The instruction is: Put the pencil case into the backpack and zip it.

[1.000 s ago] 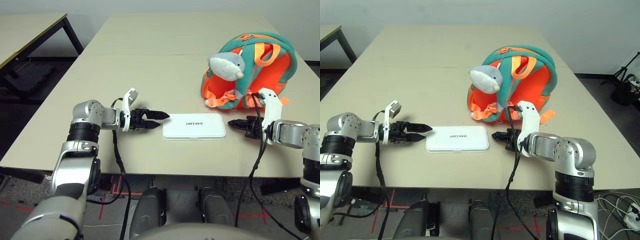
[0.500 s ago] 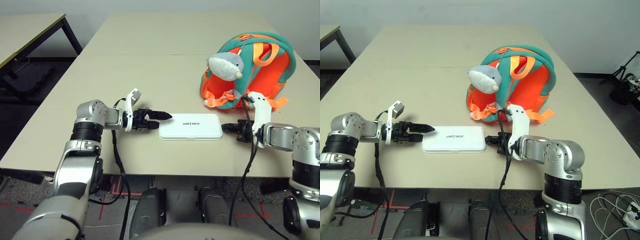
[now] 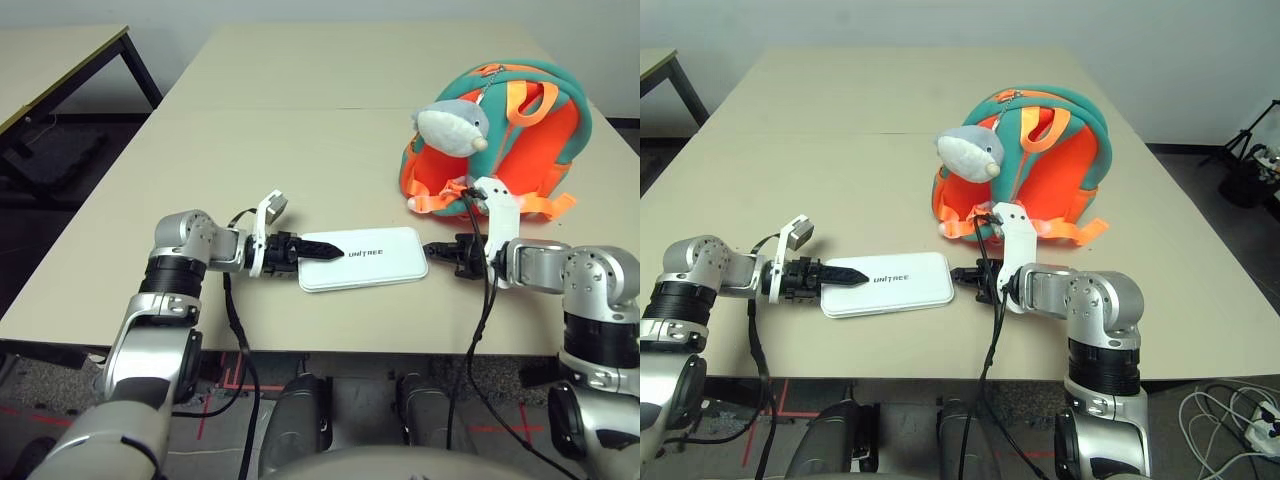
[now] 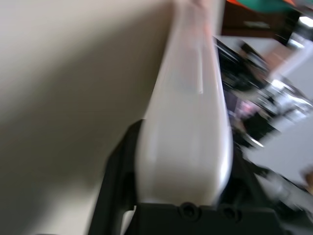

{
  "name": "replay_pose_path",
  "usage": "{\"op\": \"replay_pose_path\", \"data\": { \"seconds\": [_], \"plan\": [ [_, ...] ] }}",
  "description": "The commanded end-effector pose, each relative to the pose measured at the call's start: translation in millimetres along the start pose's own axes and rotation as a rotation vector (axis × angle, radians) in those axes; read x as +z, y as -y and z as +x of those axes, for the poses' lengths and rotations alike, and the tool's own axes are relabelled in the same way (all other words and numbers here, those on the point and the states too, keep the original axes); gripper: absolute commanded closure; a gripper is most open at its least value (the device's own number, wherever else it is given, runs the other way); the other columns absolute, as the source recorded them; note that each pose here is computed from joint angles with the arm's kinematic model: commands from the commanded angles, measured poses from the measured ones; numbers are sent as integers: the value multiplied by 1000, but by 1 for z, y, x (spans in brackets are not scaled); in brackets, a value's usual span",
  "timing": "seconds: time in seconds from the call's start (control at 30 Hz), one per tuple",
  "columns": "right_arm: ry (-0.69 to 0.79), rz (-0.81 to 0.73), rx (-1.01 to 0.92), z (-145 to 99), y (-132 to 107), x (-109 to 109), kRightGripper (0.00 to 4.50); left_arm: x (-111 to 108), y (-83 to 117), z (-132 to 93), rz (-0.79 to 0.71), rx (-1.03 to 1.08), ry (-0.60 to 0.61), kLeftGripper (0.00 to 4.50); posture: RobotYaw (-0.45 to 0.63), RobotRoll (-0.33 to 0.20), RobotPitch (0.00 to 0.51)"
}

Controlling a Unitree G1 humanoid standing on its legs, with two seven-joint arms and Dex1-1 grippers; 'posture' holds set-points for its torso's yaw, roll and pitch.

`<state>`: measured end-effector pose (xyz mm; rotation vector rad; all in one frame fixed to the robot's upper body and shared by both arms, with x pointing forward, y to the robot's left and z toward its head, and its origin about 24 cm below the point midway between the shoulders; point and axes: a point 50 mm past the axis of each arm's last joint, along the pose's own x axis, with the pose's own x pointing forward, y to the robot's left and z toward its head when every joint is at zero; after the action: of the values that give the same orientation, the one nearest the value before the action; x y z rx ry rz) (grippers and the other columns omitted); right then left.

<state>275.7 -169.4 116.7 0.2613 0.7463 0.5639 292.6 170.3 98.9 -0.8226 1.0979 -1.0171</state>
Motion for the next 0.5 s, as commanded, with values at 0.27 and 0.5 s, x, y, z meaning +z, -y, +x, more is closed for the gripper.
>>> {"op": "replay_pose_path", "data": {
  "seconds": [0.27, 0.5],
  "plan": [
    [116, -111, 70, -36, -8, 19, 2968, 9, 17, -30, 176, 39, 41, 3083, -72, 0, 95],
    [138, -257, 116, -105, -19, 15, 782, 15, 44, -71, 302, 104, 99, 3083, -99, 0, 101]
  ]
}}
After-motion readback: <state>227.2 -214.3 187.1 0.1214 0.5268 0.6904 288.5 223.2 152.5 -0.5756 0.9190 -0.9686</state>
